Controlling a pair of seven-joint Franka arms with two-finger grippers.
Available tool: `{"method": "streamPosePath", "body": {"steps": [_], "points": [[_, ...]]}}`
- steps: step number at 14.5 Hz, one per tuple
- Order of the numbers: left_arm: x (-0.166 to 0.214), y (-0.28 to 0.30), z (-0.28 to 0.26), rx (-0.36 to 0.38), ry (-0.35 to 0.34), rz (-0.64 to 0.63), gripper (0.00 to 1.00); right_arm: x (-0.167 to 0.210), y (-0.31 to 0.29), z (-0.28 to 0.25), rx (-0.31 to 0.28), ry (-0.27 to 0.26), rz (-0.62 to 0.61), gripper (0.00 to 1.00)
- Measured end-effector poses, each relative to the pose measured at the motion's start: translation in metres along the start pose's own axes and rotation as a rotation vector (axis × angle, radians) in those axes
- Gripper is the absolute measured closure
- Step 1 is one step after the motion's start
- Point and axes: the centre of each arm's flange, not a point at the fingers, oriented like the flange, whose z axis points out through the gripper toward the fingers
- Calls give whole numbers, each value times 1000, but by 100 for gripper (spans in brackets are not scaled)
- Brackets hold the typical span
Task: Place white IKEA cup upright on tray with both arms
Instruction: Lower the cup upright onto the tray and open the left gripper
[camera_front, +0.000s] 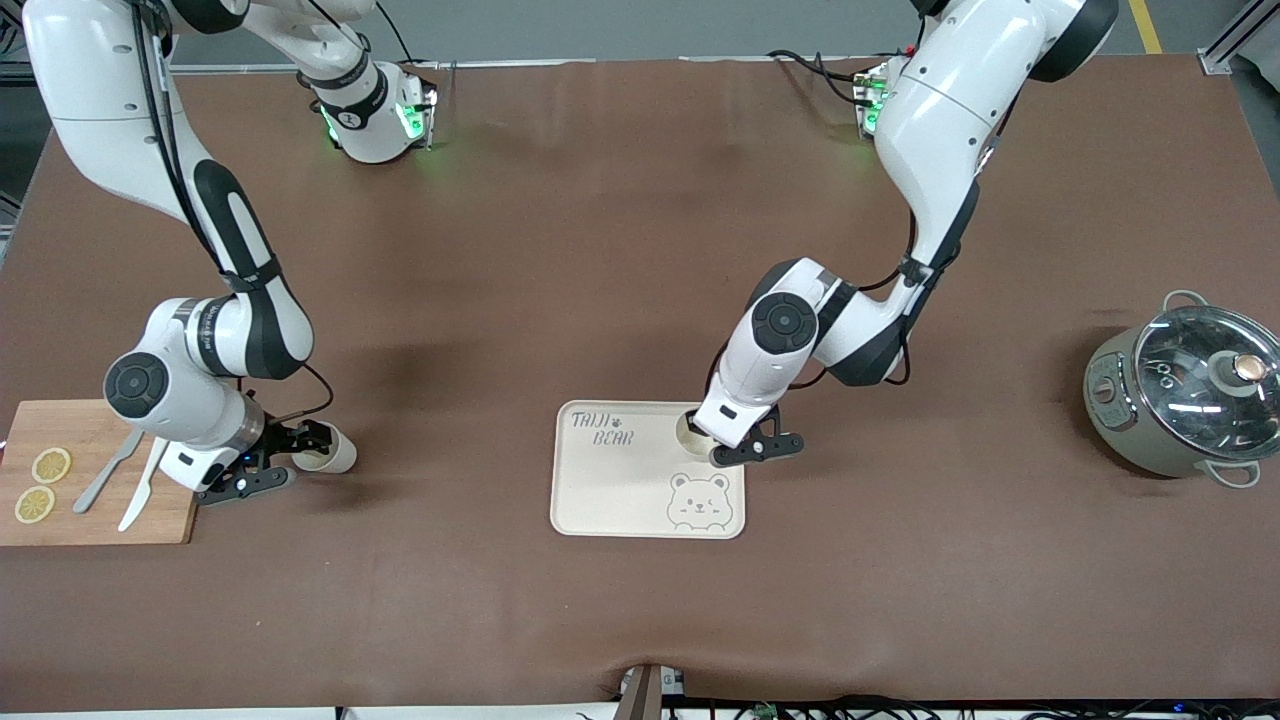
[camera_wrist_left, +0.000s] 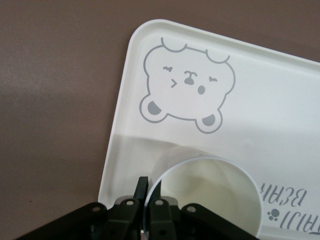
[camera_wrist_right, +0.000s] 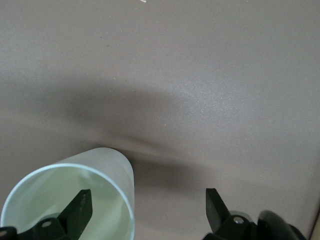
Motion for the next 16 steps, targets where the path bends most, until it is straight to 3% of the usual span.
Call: {"method": "streamPosePath", "body": {"steps": [6, 8, 10, 14, 16], "points": [[-2, -1, 7, 17, 5, 20, 96, 1, 0, -1, -3, 9, 0, 3], [-2, -2, 10, 23, 5, 24, 95, 1, 0, -1, -3, 9, 0, 24], [-2, -2, 12, 24, 3, 24, 82, 1, 0, -1, -3, 9, 0, 44], [0, -1, 10, 20, 8, 17, 42, 1, 0, -1, -2, 8, -1, 84], [3, 1, 4, 11, 18, -29, 24, 2, -1, -2, -1, 10, 0, 89]]}}
